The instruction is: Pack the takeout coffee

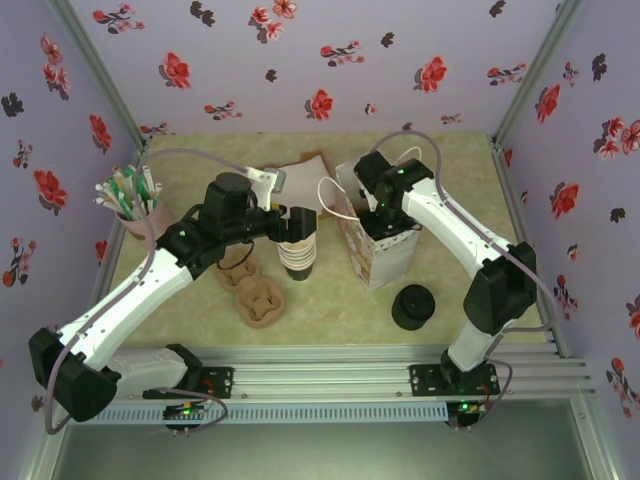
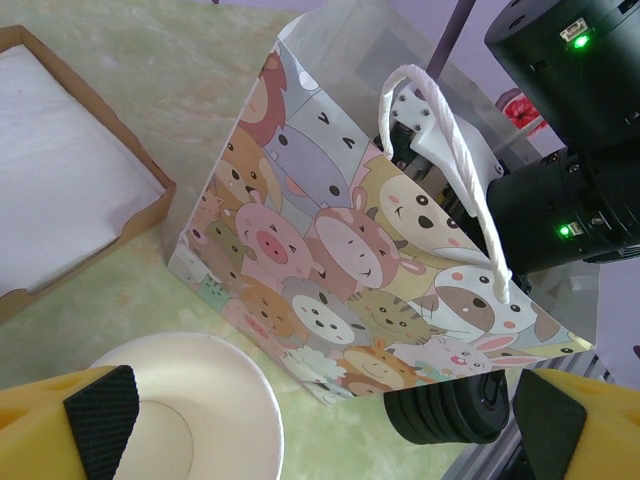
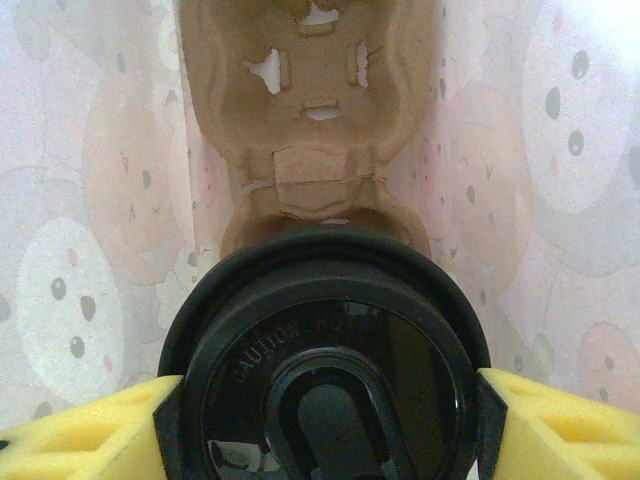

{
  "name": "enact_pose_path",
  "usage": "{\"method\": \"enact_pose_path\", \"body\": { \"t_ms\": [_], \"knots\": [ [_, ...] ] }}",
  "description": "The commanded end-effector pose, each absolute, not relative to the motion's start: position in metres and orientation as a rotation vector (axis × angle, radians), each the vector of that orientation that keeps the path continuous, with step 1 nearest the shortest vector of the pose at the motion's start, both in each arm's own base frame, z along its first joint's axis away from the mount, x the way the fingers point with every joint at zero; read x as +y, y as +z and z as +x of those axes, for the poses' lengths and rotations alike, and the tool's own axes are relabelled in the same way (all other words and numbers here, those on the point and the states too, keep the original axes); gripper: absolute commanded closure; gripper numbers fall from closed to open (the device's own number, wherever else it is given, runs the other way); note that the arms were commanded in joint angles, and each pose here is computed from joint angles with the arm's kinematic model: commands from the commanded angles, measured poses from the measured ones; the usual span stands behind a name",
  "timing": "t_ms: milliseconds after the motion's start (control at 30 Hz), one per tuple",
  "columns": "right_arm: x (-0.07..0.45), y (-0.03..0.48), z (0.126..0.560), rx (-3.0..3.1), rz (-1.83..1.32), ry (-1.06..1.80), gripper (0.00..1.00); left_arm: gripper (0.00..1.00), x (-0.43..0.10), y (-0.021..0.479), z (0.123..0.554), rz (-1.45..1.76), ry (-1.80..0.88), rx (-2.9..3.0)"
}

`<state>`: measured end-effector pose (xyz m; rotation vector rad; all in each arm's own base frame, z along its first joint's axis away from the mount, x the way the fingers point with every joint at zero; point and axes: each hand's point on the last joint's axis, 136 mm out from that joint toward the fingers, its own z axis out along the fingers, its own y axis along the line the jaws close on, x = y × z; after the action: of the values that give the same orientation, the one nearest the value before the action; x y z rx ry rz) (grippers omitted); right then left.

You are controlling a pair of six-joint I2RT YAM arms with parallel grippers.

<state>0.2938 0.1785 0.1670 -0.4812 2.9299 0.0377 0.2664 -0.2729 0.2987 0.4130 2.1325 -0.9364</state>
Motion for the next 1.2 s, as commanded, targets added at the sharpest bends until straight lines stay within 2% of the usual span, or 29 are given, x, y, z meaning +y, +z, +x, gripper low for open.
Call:
{"method": "enact_pose_path", "body": {
  "t_ms": [0, 1167],
  "knots": [
    [0.172, 0.154, 0.284, 2.995, -0.501, -0.003, 0.31, 0.01, -0.277, 0.318, 0.270, 0.440, -0.930, 2.063],
    [0.175, 0.123, 0.279, 3.042, -0.497, 0.016, 0.31, 0.01, -0.276, 0.316, 0.270, 0.435, -0.932, 2.066]
  ]
}}
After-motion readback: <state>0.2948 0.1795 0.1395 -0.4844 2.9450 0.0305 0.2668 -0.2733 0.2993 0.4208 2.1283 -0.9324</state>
